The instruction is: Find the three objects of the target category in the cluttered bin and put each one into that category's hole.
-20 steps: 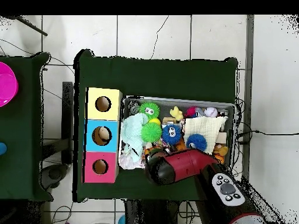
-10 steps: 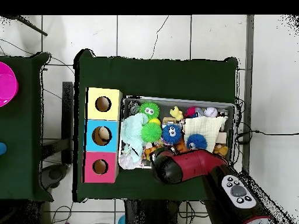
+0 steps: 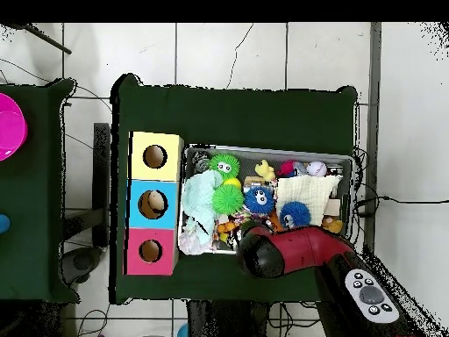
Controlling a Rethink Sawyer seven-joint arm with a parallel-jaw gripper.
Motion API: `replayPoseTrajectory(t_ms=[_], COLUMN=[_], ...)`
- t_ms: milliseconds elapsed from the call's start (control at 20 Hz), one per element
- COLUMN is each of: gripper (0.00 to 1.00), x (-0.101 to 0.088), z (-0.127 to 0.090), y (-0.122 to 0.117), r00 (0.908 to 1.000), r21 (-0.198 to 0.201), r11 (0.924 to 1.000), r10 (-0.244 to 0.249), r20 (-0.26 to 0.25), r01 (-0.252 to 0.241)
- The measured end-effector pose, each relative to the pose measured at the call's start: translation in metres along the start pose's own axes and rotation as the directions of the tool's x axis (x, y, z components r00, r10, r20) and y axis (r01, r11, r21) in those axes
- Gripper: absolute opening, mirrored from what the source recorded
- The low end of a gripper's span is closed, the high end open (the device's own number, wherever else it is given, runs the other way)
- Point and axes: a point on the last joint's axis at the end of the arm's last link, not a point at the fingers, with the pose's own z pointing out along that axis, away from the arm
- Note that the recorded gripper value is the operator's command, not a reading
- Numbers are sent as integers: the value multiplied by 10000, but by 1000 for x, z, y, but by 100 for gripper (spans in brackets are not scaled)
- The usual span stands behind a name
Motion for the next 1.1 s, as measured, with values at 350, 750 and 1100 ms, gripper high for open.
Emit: replayPoseTrajectory(t_ms=[350,750,1100], gripper=[100,100,100], x=[8,5,5], z=[5,16,20], y=[7,21,21], r00=[9970,9859,9782], r21=[222,487,864], r11=[9967,9852,9762], r10=[-774,-1656,-2031], r20=[-93,235,433], r01=[776,1643,1988])
